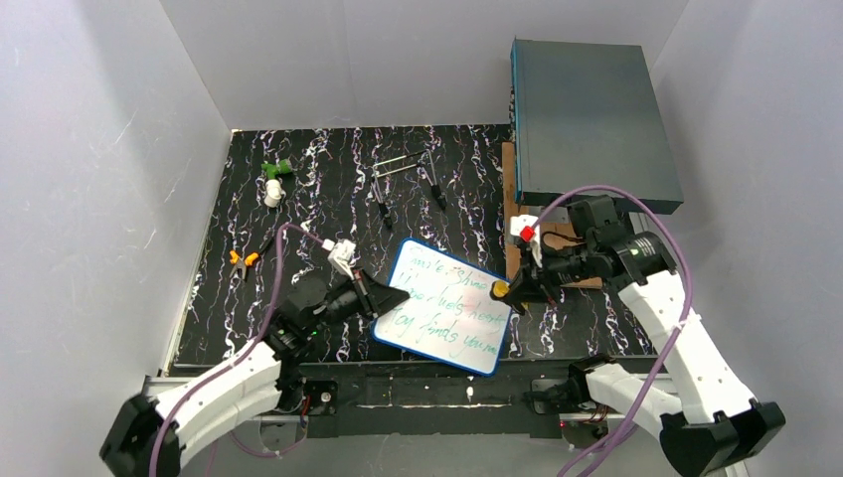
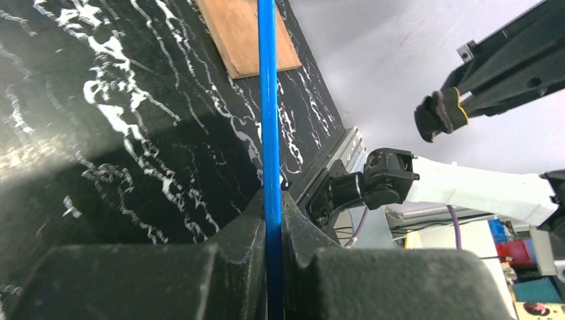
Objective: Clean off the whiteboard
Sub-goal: Erase the whiteboard at the center of the board.
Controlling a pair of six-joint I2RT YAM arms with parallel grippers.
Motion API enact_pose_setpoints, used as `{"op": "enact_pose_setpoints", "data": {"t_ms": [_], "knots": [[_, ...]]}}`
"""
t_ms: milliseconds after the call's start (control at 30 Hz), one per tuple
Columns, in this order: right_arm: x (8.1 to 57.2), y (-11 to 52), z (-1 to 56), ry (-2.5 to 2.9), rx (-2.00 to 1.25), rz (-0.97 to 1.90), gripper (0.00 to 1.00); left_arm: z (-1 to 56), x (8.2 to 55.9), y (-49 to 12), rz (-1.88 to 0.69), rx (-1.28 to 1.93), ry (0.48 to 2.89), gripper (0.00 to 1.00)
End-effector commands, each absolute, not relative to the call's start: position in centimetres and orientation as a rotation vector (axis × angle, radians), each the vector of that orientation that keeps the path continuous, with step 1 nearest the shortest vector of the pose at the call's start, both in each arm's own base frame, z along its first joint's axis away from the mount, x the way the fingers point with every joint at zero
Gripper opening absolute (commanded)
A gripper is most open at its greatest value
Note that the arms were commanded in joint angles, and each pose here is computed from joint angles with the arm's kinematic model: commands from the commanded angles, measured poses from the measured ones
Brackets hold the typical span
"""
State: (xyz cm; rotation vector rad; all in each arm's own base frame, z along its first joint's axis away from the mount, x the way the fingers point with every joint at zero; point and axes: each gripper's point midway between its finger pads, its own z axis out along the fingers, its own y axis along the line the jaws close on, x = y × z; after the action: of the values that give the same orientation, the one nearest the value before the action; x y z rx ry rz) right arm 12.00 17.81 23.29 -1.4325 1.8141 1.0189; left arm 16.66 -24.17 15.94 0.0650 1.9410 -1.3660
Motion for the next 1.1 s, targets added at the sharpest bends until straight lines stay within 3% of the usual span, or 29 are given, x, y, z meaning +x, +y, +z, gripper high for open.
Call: {"op": "enact_pose_setpoints", "data": {"t_ms": [0, 267, 667, 833, 1067], "knots": [[15.2, 19.1, 24.3, 1.809, -1.432, 0.885, 0.01, 21.3, 19.3, -26.6, -1.332, 0.088, 1.651, 0.00], [19.2, 22.4, 22.2, 1.846, -1.568, 0.550, 0.01, 18.3, 17.7, -30.6, -1.272, 0.175, 1.646, 0.00], [22.9, 26.6, 21.8, 1.914, -1.383, 0.432, 0.01, 13.8, 16.8, -31.7, -1.199, 0.195, 1.775, 0.00], [19.0, 30.3, 19.5, 1.807, -1.647, 0.426, 0.01, 13.6, 17.2, -31.6, -1.183, 0.161, 1.776, 0.00], [24.1, 28.4, 20.7, 1.880, -1.403, 0.272, 0.01, 13.4, 17.2, -29.2, -1.149, 0.100, 1.760, 0.00]]}}
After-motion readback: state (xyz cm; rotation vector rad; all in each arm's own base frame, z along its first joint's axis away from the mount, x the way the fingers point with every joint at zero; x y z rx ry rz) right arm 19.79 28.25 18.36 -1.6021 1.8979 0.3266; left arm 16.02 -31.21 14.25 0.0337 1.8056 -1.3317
